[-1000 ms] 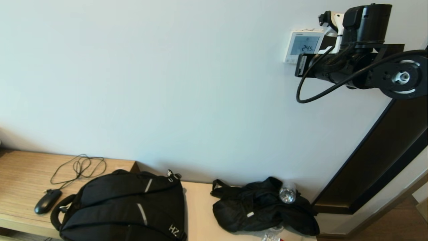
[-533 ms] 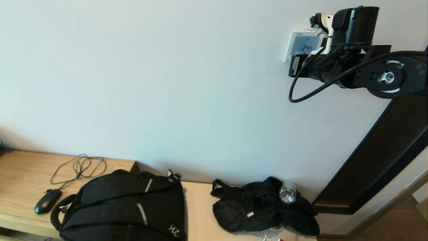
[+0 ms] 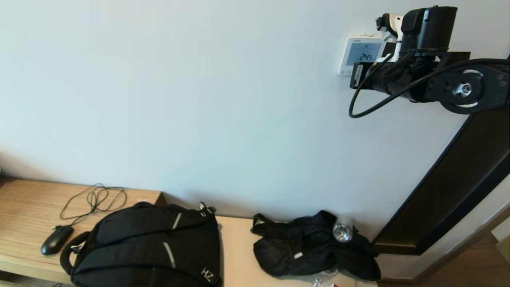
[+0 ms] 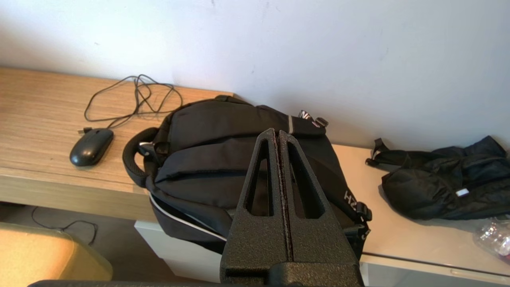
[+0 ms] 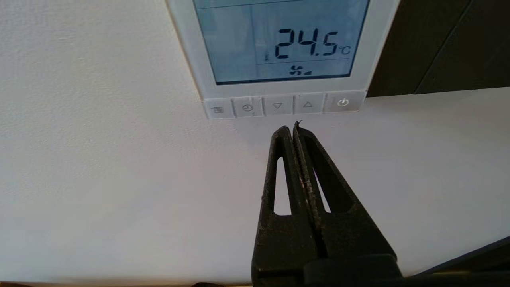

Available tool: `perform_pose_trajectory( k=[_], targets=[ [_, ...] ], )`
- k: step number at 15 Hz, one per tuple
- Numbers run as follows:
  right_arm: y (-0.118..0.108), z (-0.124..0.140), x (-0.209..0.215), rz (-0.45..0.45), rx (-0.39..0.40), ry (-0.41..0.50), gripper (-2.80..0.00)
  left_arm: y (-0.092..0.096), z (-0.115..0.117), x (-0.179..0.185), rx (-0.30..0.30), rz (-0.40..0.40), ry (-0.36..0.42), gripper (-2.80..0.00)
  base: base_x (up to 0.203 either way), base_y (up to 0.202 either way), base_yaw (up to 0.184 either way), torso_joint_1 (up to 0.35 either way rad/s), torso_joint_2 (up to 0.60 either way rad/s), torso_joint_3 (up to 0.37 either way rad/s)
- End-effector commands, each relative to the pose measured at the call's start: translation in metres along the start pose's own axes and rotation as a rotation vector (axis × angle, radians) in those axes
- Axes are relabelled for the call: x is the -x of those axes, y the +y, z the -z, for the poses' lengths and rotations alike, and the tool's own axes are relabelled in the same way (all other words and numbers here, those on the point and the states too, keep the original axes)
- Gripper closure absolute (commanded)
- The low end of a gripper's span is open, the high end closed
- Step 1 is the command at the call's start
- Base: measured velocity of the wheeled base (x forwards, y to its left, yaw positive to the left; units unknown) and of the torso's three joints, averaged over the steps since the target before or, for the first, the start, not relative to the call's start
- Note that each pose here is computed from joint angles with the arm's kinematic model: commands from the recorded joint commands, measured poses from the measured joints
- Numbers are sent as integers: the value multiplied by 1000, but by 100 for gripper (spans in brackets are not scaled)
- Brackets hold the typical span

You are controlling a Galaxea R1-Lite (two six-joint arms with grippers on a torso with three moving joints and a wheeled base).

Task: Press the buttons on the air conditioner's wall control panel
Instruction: Press the temperature increase button

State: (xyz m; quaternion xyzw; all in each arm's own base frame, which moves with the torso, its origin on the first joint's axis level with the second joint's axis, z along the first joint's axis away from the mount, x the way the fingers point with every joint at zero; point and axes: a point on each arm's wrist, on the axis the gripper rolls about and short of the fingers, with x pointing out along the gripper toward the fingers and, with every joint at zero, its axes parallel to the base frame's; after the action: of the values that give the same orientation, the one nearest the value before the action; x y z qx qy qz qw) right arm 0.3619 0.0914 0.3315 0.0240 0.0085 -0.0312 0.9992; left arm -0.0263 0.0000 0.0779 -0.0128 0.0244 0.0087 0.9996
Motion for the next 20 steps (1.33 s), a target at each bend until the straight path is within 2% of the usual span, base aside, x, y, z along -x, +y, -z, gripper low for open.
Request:
perform_pose_trajectory(
  k=[1, 3, 11, 20],
  targets=[
    [-6, -1, -1, 17, -1, -3, 0, 0, 0, 0, 0, -1, 1, 0, 0, 0, 0, 0, 0, 0],
    [-11, 0, -3, 30, 0, -1, 0, 0, 0, 0, 0, -2, -1, 0, 0, 0, 0, 0, 0, 0],
    [-8, 8, -14, 29, 2, 16, 0, 0, 0, 0, 0, -3, 2, 0, 0, 0, 0, 0, 0, 0],
    [-8, 6, -19, 35, 0, 3, 0, 0, 0, 0, 0, -1, -1, 0, 0, 0, 0, 0, 0, 0]
  ],
)
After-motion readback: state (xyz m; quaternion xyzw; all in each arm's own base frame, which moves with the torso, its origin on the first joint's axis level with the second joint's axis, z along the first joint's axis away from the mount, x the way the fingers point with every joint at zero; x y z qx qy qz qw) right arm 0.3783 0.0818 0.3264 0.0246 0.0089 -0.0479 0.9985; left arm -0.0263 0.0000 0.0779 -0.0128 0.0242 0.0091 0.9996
